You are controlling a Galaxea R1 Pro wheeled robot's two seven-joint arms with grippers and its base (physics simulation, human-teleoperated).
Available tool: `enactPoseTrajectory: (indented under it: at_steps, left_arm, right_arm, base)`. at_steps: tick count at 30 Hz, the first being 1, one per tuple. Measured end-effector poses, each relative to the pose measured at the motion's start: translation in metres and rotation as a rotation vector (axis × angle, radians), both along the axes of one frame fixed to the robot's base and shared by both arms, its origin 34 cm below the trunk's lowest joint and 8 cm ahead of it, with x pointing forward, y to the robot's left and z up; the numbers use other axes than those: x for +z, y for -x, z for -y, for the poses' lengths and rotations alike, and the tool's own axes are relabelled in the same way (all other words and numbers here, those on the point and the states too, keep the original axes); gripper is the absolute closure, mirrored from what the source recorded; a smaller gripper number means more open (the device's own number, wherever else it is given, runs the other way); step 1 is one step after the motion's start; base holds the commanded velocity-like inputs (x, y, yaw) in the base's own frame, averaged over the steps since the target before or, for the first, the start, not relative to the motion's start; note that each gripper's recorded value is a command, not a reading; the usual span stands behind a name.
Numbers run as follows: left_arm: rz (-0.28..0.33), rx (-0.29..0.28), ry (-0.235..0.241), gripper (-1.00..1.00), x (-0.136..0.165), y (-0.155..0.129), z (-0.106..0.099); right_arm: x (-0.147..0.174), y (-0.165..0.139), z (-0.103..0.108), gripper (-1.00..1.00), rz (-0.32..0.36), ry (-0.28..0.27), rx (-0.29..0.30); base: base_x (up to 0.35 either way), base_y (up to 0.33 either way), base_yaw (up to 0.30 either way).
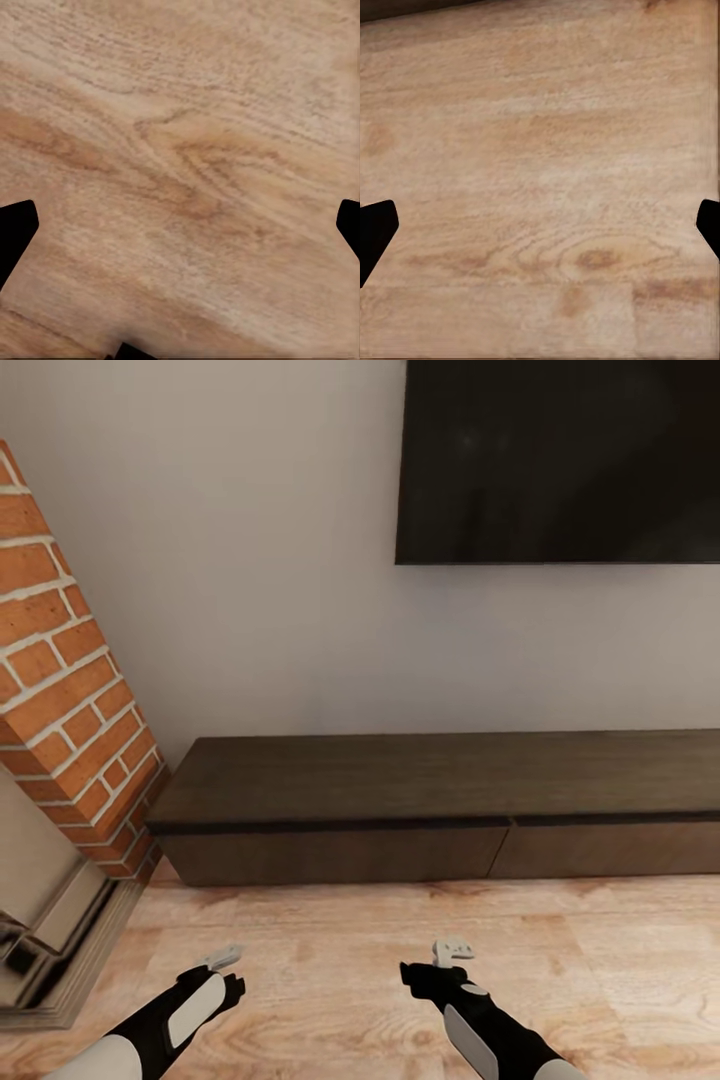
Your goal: Place each of the two pumpkins and all three candles from the living room inside a cabinet in the living room (use any cabinet), then make sure every cabinet is closed, and position the cauldron so it is next to a table in the living room.
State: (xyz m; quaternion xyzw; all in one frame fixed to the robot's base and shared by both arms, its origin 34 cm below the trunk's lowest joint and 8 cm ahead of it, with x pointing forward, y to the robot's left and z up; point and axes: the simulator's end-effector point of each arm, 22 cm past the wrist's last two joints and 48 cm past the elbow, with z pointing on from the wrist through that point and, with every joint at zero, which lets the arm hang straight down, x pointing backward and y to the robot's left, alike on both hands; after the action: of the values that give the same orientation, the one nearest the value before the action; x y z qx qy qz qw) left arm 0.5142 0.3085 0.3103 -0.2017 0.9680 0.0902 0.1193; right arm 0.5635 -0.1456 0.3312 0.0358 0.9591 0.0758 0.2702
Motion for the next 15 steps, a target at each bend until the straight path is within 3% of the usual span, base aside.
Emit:
enactPoseTrajectory:
  at_steps: [15]
  left_arm:
    - [-0.002, 0.007, -0.002, -1.0, 0.029, -0.003, 0.002]
  right_arm:
    - [0.028, -0.002, 0.005, -1.0, -0.011, 0.013, 0.0]
  base:
    - [0.0, 0.0, 0.0]
